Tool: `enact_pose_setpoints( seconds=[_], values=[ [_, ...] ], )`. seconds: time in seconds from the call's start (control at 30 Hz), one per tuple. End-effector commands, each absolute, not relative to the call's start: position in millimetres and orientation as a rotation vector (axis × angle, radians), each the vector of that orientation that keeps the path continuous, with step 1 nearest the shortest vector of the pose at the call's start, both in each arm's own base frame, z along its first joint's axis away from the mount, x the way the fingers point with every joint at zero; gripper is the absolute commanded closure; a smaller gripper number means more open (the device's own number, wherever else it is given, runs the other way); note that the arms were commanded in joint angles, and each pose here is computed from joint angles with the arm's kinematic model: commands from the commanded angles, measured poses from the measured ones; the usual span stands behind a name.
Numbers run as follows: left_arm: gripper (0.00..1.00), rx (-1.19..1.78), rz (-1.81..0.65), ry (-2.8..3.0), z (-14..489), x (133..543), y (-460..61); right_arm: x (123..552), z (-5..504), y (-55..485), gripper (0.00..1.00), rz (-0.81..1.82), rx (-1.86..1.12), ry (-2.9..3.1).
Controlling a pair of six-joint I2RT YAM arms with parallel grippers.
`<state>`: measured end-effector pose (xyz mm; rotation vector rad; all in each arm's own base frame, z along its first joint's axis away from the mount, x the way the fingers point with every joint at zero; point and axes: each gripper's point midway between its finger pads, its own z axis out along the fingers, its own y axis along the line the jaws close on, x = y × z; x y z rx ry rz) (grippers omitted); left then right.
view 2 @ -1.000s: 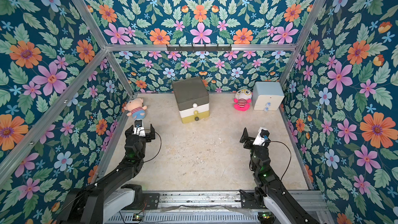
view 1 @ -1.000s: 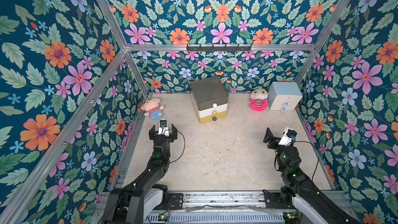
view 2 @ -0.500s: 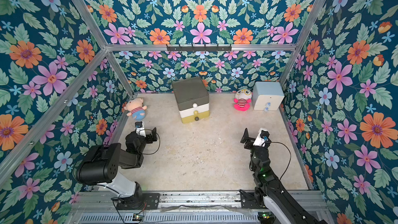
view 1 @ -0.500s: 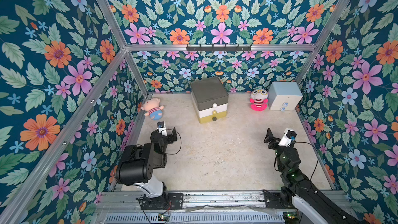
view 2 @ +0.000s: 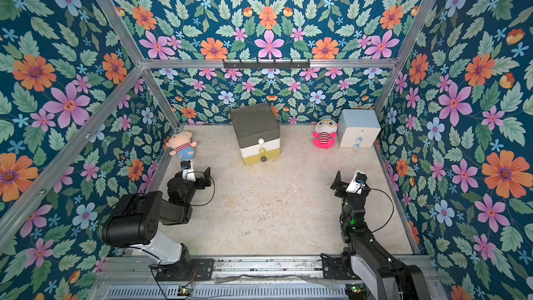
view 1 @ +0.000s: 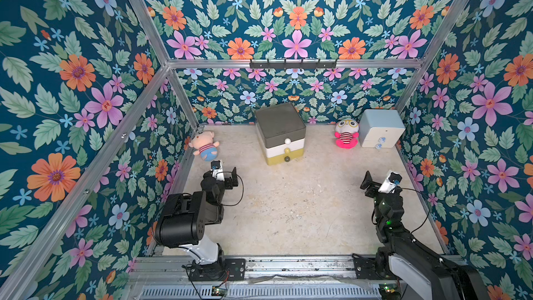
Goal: Place the wired earphones into the drawer by color
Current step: Reset both arms
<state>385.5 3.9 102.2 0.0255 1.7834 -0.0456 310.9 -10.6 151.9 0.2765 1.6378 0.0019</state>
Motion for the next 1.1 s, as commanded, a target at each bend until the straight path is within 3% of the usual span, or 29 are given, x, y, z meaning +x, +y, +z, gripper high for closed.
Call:
enact_pose_setpoints(
  seconds=[0.0, 0.47, 1.07],
  values=[
    [0.01, 0.028, -0.051, 1.749, 110.8, 387.6, 3.1, 319.1, 175.4, -7.3, 0.01, -0.004, 0.216, 1.539],
    [0.01, 0.023, -0.043, 1.753, 110.3, 388.3, 3.5, 344.7, 138.7, -21.2, 0.01, -0.038, 0.234, 1.606],
    [0.01, 0.02, -0.016, 1.765, 109.1, 390.5, 3.0, 351.6, 136.5, -30.5, 0.01, -0.003, 0.273, 1.619]
  ],
)
